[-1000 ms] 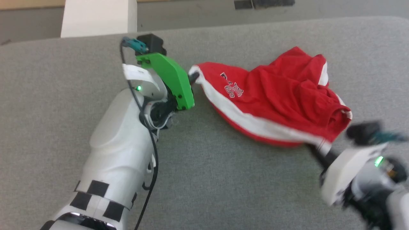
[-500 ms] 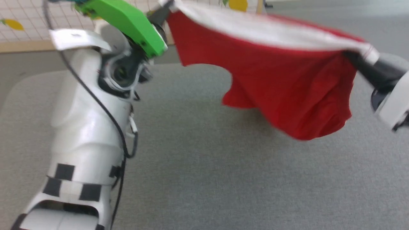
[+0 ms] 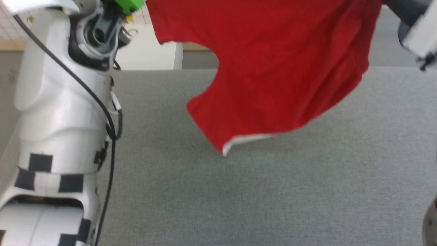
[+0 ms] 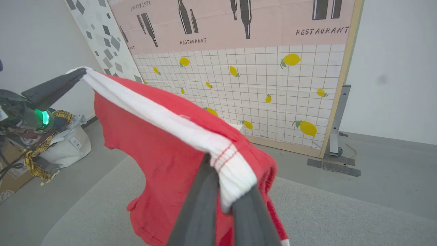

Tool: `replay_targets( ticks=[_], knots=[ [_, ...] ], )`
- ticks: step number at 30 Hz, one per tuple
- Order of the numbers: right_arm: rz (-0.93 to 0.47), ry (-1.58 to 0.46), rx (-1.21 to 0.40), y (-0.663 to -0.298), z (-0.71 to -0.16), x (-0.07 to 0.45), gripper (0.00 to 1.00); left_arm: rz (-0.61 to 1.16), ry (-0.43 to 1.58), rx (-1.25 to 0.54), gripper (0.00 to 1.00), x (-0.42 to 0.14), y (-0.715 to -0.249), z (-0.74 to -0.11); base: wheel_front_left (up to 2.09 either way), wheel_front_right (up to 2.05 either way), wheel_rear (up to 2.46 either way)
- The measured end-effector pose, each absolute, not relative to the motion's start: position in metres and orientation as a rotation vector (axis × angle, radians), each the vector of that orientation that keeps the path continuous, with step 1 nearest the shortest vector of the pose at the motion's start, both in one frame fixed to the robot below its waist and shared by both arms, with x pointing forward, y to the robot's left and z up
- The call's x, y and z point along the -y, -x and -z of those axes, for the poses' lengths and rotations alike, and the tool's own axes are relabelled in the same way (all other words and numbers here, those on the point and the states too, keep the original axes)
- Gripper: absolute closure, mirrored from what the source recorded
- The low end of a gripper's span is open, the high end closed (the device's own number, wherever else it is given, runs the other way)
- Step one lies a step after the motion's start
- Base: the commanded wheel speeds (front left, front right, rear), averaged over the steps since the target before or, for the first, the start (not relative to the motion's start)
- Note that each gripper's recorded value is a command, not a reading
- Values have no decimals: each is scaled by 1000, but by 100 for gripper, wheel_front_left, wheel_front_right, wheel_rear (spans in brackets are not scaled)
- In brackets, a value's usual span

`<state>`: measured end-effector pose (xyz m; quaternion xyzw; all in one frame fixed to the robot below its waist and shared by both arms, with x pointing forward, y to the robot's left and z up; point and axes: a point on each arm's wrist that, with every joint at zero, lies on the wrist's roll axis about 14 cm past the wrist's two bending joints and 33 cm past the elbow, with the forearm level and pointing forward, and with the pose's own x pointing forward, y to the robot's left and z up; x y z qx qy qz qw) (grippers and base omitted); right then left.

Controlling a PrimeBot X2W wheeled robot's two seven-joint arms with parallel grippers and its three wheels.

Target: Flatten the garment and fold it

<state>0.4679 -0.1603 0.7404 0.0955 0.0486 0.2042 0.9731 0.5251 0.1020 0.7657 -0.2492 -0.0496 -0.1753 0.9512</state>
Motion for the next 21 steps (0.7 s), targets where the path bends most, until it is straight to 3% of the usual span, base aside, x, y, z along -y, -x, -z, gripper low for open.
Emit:
replay_targets(
  ticks=[6, 15, 16, 21],
  knots=[
    [-400, -178, -104, -515, -747, 146, 100, 252, 484, 98, 100, -125, -562, -760, 0, 0, 0],
    [-345, -141, 39, -600, -765, 135, 100, 149, 465, 265, 100, -151, -622, -775, 0, 0, 0],
    [-335, -139, 54, -629, -748, 131, 100, 119, 462, 272, 100, -155, -644, -753, 0, 0, 0],
    [-331, -162, -1, -664, -694, 125, 100, 89, 478, 213, 100, -159, -673, -699, 0, 0, 0]
  ],
)
